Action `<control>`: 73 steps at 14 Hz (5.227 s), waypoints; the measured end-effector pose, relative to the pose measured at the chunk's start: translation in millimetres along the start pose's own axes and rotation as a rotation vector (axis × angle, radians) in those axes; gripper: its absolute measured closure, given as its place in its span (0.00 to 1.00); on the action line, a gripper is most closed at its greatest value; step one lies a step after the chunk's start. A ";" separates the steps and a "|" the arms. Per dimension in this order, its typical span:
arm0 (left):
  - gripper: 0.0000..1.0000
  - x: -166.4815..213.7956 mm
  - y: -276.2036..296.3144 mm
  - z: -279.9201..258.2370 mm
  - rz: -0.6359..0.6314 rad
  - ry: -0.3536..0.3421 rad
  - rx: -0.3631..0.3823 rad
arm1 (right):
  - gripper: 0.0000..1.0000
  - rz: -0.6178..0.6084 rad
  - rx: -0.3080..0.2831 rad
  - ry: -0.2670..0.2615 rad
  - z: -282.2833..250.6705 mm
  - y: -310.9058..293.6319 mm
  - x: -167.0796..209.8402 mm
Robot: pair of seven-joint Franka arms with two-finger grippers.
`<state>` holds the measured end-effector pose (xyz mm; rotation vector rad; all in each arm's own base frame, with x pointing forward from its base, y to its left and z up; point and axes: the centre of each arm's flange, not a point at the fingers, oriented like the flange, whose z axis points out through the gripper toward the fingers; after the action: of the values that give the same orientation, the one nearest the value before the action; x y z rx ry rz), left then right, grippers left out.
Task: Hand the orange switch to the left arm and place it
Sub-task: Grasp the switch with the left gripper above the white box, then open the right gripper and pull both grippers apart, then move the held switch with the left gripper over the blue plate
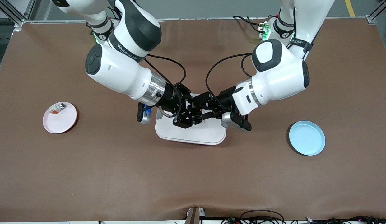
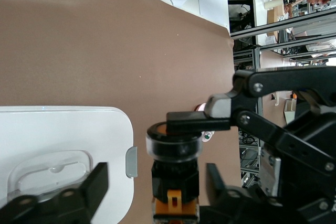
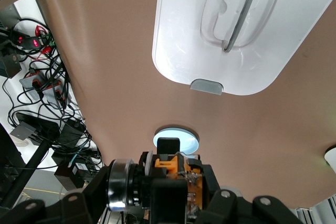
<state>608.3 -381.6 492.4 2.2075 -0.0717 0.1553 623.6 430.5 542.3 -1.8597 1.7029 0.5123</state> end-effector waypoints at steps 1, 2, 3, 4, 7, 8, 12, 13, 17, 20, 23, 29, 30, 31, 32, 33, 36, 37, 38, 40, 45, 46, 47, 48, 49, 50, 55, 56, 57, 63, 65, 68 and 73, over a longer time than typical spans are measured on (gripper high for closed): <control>0.37 -0.2 1.3 0.0 0.007 0.000 -0.002 | 0.27 0.001 -0.001 0.001 0.9 -0.2 0.7; 0.48 -0.3 3.7 -0.4 0.011 0.001 -0.005 | 0.27 0.002 -0.002 0.002 2.3 -0.3 1.6; 0.57 -0.4 6.1 -0.7 0.014 0.002 -0.008 | 0.27 0.003 -0.003 0.003 4.0 -0.5 2.4; 0.67 0.0 6.9 -1.2 0.013 0.004 -0.009 | 0.27 0.003 0.001 0.001 4.2 -1.0 2.5; 0.66 0.4 7.3 -1.8 0.014 0.006 -0.010 | 0.27 0.003 0.003 0.001 3.8 -1.2 2.1; 0.66 0.5 7.6 -1.9 0.015 0.006 -0.010 | 0.27 0.003 0.004 0.000 3.5 -1.3 2.1; 0.66 0.9 7.8 -2.5 0.017 0.007 -0.010 | 0.23 0.002 0.005 0.000 2.9 -1.6 2.0; 0.66 1.9 6.8 -3.6 0.019 0.010 -0.007 | 0.23 0.002 0.007 0.000 2.0 -2.1 2.1; 0.66 10.0 2.4 -28.0 0.024 0.005 0.005 | 0.00 0.007 0.002 0.009 -4.2 -7.5 11.2; 0.66 13.9 -4.0 -53.9 0.052 -0.033 0.054 | 0.00 -0.067 -0.088 0.044 -16.1 -14.3 42.0; 0.66 12.7 -9.7 -78.8 0.101 -0.084 0.150 | 0.00 -0.140 -0.177 0.066 -39.9 -26.1 87.9; 0.66 12.1 -42.6 -153.1 0.120 -0.181 0.390 | 0.00 -0.365 -0.340 0.118 -86.3 -33.4 165.8; 0.66 11.3 -47.4 -170.3 0.124 -0.189 0.443 | 0.00 -0.400 -0.357 0.120 -93.8 -34.5 176.8; 0.66 8.9 -49.4 -187.7 0.132 -0.194 0.502 | 0.00 -0.451 -0.374 0.127 -103.4 -35.6 188.3; 0.66 4.8 -49.5 -203.8 0.143 -0.202 0.569 | 0.00 -0.519 -0.398 0.140 -114.4 -35.7 199.5; 0.66 -0.4 -49.3 -216.9 0.151 -0.216 0.634 | 0.00 -0.588 -0.432 0.160 -125.6 -33.8 208.7; 0.66 -8.8 -65.8 -255.7 0.120 -0.256 0.792 | 0.00 -0.717 -0.524 0.189 -153.3 -27.1 231.7; 0.66 -7.8 -79.3 -271.3 0.090 -0.263 0.824 | 0.00 -0.735 -0.548 0.187 -162.5 -25.7 242.5; 0.66 -5.6 -95.8 -288.4 0.056 -0.263 0.853 | 0.00 -0.756 -0.568 0.190 -173.2 -24.8 254.7; 0.66 -1.2 -131.7 -324.3 -0.018 -0.245 0.893 | 0.00 -0.809 -0.601 0.206 -194.9 -23.7 275.6; 0.66 4.8 -220.6 -384.5 -0.201 -0.214 0.955 | 0.00 -0.950 -0.647 0.236 -231.0 -23.9 308.7; 0.66 6.4 -226.4 -383.9 -0.221 -0.207 0.974 | 0.00 -0.976 -0.659 0.239 -235.0 -23.9 314.1; 0.66 7.7 -228.4 -380.8 -0.254 -0.193 0.987 | 0.00 -1.002 -0.669 0.239 -238.7 -23.9 318.9; 0.66 8.9 -229.2 -377.1 -0.318 -0.159 0.997 | 0.00 -1.031 -0.678 0.236 -242.1 -23.9 322.8; 0.66 10.1 -230.5 -374.3 -0.420 -0.104 1.006 | 0.00 -1.057 -0.686 0.232 -245.5 -23.8 326.6; 0.66 11.2 -233.1 -372.8 -0.538 -0.040 1.015 | 0.00 -1.082 -0.697 0.233 -248.6 -23.7 330.1; 0.66 21.0 -246.2 -375.0 -0.935 0.245 1.003 | 0.00 -1.221 -0.751 0.234 -261.5 -21.8 330.3; 0.66 24.4 -253.4 -371.6 -1.014 0.315 0.985 | 0.00 -1.229 -0.754 0.238 -264.6 -21.3 330.0; 0.66 27.4 -264.1 -362.9 -1.083 0.384 0.960 | 0.00 -1.235 -0.755 0.239 -267.7 -21.0 331.3; 0.66 22.9 -362.9 -294.4 -1.265 0.465 0.887 | 0.00 -1.243 -0.753 0.237 -275.2 -19.6 334.3; 0.66 23.3 -390.0 -274.8 -1.295 0.487 0.850 | 0.00 -1.244 -0.753 0.238 -275.4 -19.5 334.2; 0.66 20.1 -423.7 -245.4 -1.324 0.505 0.805 | 0.00 -1.241 -0.753 0.238 -276.5 -19.4 335.6; 0.66 17.0 -456.2 -214.0 -1.365 0.506 0.766 | 0.00 -1.237 -0.752 0.238 -278.0 -19.2 338.0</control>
<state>655.9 62.9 259.2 2.3300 1.9704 -0.0560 657.7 -6.2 549.0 -3.0955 0.1409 0.3942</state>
